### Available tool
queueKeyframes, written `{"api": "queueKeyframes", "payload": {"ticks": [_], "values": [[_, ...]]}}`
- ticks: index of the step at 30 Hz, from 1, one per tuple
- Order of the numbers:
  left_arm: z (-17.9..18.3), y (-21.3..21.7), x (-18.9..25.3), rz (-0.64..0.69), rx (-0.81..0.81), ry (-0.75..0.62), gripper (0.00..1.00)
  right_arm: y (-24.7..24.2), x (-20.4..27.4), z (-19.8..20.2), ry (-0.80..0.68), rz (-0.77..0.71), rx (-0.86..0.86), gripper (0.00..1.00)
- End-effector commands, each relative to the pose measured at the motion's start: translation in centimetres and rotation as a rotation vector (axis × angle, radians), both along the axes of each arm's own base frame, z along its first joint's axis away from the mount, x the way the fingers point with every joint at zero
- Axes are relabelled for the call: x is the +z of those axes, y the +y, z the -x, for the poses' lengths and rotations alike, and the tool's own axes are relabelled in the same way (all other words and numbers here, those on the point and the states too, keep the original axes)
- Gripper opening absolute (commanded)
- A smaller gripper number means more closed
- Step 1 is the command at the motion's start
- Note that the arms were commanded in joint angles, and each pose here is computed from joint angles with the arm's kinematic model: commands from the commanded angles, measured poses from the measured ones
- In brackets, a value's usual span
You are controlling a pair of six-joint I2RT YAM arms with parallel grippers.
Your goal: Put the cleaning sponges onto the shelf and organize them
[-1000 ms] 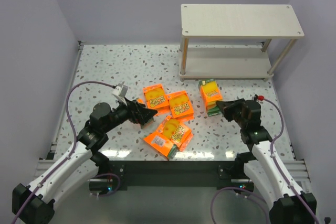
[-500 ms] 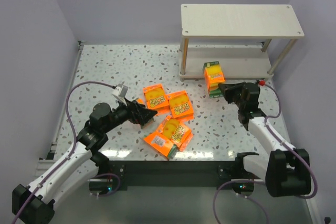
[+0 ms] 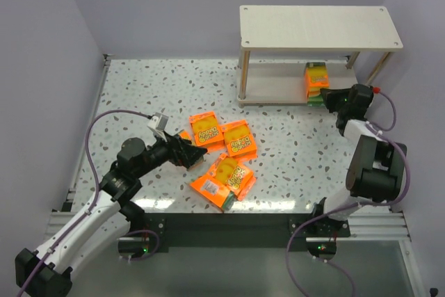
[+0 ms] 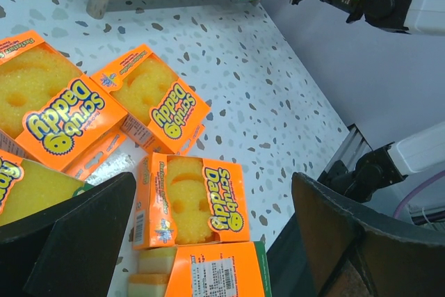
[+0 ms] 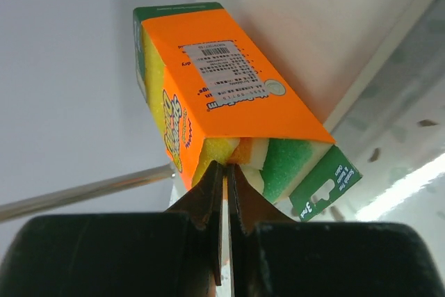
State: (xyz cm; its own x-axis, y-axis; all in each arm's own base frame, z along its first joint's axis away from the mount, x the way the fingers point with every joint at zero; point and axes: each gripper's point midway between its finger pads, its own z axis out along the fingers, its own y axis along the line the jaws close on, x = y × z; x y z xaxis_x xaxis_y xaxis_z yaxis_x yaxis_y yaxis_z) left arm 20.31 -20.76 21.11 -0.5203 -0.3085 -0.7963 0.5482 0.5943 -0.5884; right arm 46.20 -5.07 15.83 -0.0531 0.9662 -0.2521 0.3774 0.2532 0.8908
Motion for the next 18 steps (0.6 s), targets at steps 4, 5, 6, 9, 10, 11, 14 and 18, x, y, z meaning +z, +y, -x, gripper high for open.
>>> {"api": "queueKeyframes", "payload": {"ticks": [4,5,6,9,10,11,14,18], "values": [[-0.1,-0.4,2.2,0.023,-0.019,-0.042,1.00,-1.8,-0.7,-2.5,-0.055,0.054,0.100,0.00],[-0.1,-0.4,2.3,0.023,-0.021,-0.044,1.00,-2.8,-0.5,-2.7,-0.065,0.055,0.089,0.00],[-0.1,-0.4,2.2,0.021,-0.021,-0.042,1.00,-3.1,-0.6,-2.8,-0.071,0.051,0.090,0.00],[-0.1,-0.4,2.3,0.024,-0.019,-0.048,1.00,-5.1,-0.3,-3.3,-0.093,0.058,0.073,0.00],[-0.2,-0.5,2.3,0.024,-0.021,-0.048,1.00,-5.8,-0.5,-3.2,-0.082,0.055,0.063,0.00],[-0.2,-0.5,2.2,0.025,-0.021,-0.050,1.00,-6.2,-0.4,-3.3,-0.083,0.054,0.063,0.00],[-0.4,-0.8,2.0,0.031,-0.026,-0.044,1.00,-7.3,-0.8,-3.0,-0.070,0.064,0.045,0.00],[-0.5,-1.1,1.6,0.030,-0.039,-0.033,1.00,-8.7,-1.3,-3.1,-0.060,0.069,0.038,0.00]]}}
